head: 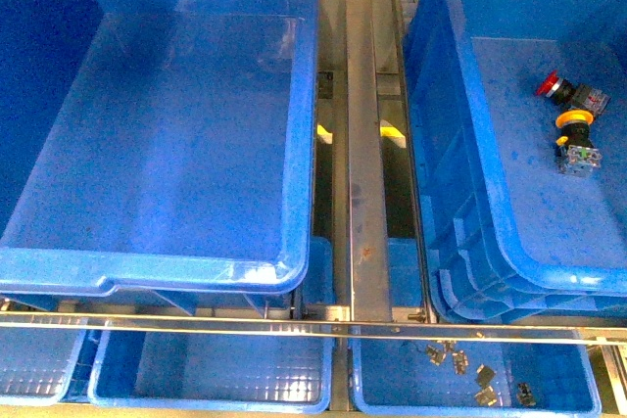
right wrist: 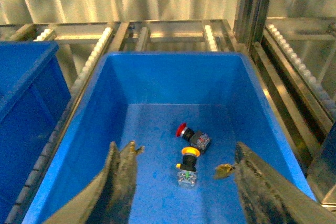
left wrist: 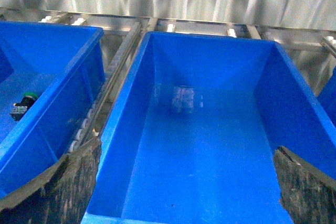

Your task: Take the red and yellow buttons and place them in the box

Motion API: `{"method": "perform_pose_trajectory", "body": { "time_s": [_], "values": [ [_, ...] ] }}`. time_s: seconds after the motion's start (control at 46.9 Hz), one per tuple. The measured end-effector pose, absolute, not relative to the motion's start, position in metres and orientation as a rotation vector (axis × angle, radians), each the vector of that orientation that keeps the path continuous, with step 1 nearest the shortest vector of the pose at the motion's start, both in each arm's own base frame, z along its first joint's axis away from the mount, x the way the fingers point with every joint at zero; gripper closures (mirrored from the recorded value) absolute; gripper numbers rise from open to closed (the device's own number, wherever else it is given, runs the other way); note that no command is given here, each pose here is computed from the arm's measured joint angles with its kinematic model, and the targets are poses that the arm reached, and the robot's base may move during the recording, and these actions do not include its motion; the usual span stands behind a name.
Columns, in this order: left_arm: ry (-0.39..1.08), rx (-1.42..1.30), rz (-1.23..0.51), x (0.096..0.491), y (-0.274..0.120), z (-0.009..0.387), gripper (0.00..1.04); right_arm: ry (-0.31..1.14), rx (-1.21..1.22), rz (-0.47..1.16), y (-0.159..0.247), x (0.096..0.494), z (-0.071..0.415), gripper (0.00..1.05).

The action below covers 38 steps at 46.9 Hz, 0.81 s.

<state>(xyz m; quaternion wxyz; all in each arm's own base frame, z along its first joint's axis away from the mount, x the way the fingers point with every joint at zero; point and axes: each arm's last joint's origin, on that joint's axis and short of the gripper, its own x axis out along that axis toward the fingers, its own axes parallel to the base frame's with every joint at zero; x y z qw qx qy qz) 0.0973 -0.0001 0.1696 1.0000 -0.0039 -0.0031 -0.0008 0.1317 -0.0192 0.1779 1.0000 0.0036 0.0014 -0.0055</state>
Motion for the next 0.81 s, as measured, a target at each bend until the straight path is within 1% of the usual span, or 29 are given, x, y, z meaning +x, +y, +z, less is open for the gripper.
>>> {"method": "perform_pose_trajectory", "body": {
  "time_s": [0.149, 0.235, 0.341, 0.811],
  "values": [
    [-0.006, -0.008, -0.002, 0.097, 0.0, 0.17, 0.08, -0.005, 0.006, -0.006, -0.012, 0.126, 0.171, 0.88],
    [-0.006, -0.008, -0.001, 0.097, 0.0, 0.17, 0.08, -0.016, 0.004, -0.034, -0.006, 0.124, 0.173, 1.02],
    [-0.006, -0.008, -0.002, 0.097, 0.0, 0.17, 0.08, -0.023, 0.003, 0.003, -0.001, 0.121, 0.174, 1.01],
    [-0.006, -0.008, -0.002, 0.097, 0.0, 0.17, 0.08, -0.023, 0.004, -0.003, 0.0, 0.11, 0.174, 1.01]
  ]
}}
